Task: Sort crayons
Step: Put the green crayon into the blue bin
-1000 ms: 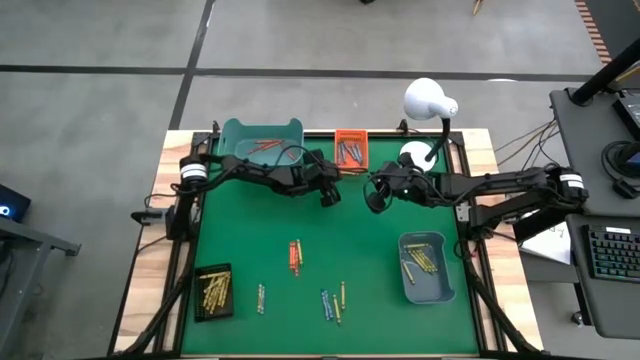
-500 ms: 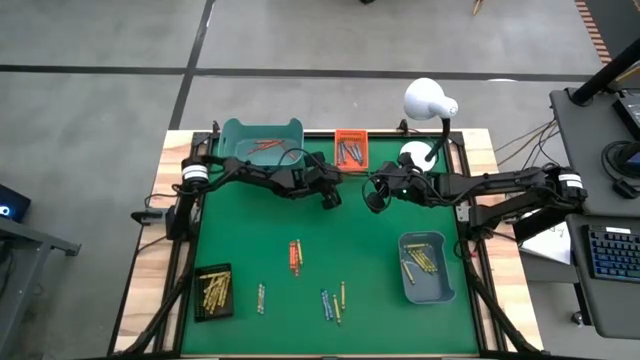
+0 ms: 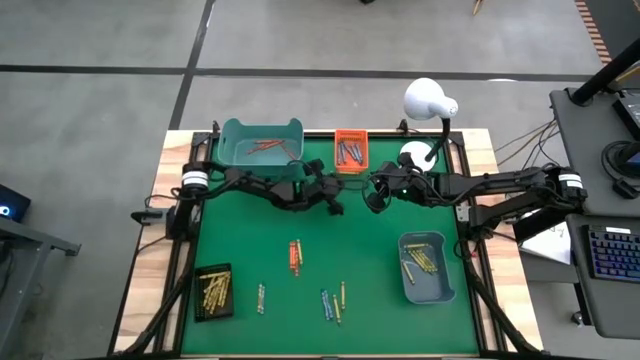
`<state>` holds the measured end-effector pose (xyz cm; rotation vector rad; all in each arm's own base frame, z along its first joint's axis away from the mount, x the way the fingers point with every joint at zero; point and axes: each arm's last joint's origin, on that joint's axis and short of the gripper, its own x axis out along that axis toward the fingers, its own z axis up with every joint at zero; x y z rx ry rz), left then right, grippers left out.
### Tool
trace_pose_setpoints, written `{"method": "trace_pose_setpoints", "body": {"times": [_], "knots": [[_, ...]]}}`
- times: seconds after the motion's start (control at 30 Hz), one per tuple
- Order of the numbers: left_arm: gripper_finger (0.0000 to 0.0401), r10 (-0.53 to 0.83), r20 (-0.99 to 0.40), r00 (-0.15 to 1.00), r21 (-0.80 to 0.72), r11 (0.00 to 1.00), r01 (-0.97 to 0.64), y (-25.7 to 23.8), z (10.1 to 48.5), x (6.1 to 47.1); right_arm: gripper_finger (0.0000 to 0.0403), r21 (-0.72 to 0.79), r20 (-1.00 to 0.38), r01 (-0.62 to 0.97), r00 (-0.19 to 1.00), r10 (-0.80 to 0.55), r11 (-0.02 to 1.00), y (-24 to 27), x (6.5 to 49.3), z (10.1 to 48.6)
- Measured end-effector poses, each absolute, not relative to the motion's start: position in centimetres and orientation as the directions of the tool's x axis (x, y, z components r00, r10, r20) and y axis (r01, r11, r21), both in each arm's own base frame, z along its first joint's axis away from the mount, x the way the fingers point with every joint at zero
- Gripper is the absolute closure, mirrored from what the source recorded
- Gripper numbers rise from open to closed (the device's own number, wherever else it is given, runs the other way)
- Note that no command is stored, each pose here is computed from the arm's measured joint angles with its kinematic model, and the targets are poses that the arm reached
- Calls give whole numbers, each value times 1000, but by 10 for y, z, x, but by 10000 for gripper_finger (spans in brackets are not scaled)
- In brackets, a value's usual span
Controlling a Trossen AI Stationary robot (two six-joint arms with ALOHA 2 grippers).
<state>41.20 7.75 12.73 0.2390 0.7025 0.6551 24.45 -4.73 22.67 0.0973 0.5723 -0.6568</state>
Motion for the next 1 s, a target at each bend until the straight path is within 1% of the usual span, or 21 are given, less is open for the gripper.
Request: {"method": "trace_pose_setpoints", "body": {"times": [0.1, 0.3, 0.43, 0.57, 0.87, 1.0], "knots": [[395, 652, -430, 624, 435, 755, -490, 66, 127, 412, 360, -99, -532, 598, 644, -550, 795, -47, 244, 226], [400, 714, -351, 606, 433, 698, -571, 72, 116, 404, 360, -106, -535, 595, 642, -550, 797, -47, 244, 225], [401, 709, -369, 602, 442, 703, -557, 70, 105, 406, 360, -111, -535, 592, 641, -550, 798, -47, 244, 225], [401, 671, -391, 630, 417, 740, -529, 71, 99, 411, 360, -112, -536, 592, 640, -550, 798, -47, 244, 225], [401, 685, -463, 562, 400, 728, -557, 90, 92, 414, 360, -107, -536, 595, 640, -550, 796, -47, 244, 225], [401, 688, -470, 553, 394, 724, -567, 96, 92, 413, 360, -112, -537, 595, 638, -552, 796, -47, 243, 224]]}}
